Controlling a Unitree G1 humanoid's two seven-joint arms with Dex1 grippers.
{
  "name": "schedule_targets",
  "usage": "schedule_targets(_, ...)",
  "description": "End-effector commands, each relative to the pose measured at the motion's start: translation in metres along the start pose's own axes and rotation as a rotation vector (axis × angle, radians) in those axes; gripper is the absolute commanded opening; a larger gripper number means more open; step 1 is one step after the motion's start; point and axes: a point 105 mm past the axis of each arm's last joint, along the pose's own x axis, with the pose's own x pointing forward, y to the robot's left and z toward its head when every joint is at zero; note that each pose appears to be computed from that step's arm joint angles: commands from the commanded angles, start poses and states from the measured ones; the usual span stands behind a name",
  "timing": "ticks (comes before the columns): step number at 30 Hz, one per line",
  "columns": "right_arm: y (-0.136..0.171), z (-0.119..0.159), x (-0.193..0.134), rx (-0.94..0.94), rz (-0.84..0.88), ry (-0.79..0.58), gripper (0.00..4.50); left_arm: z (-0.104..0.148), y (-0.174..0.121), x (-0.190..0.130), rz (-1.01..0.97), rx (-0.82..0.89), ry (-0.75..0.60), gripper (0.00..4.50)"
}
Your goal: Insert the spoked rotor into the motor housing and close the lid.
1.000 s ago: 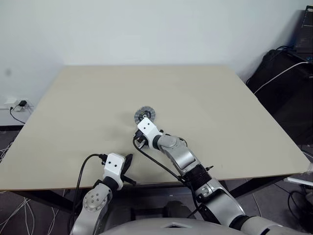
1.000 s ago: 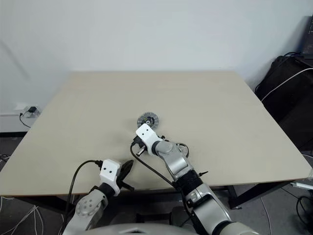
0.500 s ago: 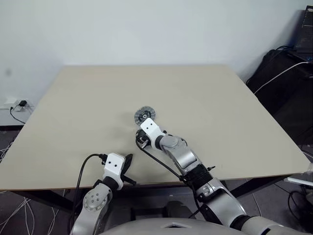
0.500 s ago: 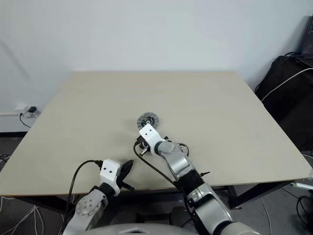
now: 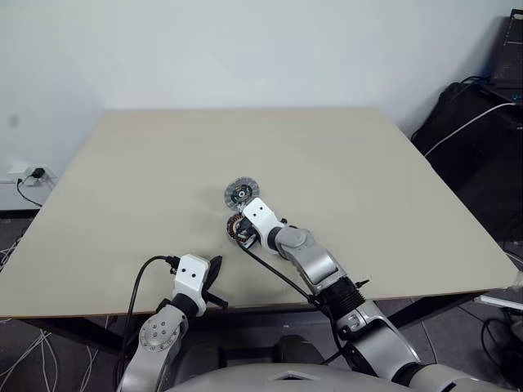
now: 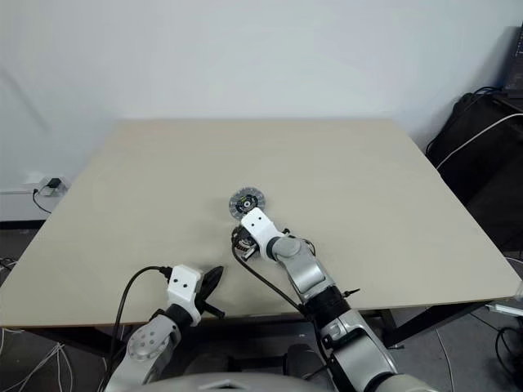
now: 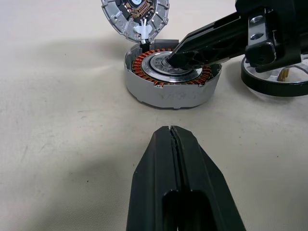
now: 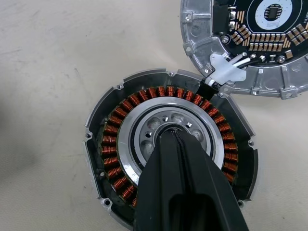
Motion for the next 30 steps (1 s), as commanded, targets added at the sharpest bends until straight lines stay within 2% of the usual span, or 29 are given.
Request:
schedule_targets(1,0.002,0.013,-0.004,-0.012,0.01,-0.046,0.03,0.012,-0.001,0.003,-0.001,-0.001,-0.045,0.04)
schedule_targets(12,0.002,0.039,-0.012,-0.041,0.002,-0.129,0.03,0.011,-0.001,0.002,-0.004,-0.001,-0.04,0.04)
schedule_targets(20,0.01,0.035,-0.002,-0.044,0.019,-0.11,0.03,0.01,-0.001,0.002,-0.005,-0.003,-0.039,0.04)
schedule_targets(30,0.001,0.028,0.009,-0.048,-0.006,-0.078,0.03,0.01,0.0,0.0,0.002,-0.006,-0.037,0.04)
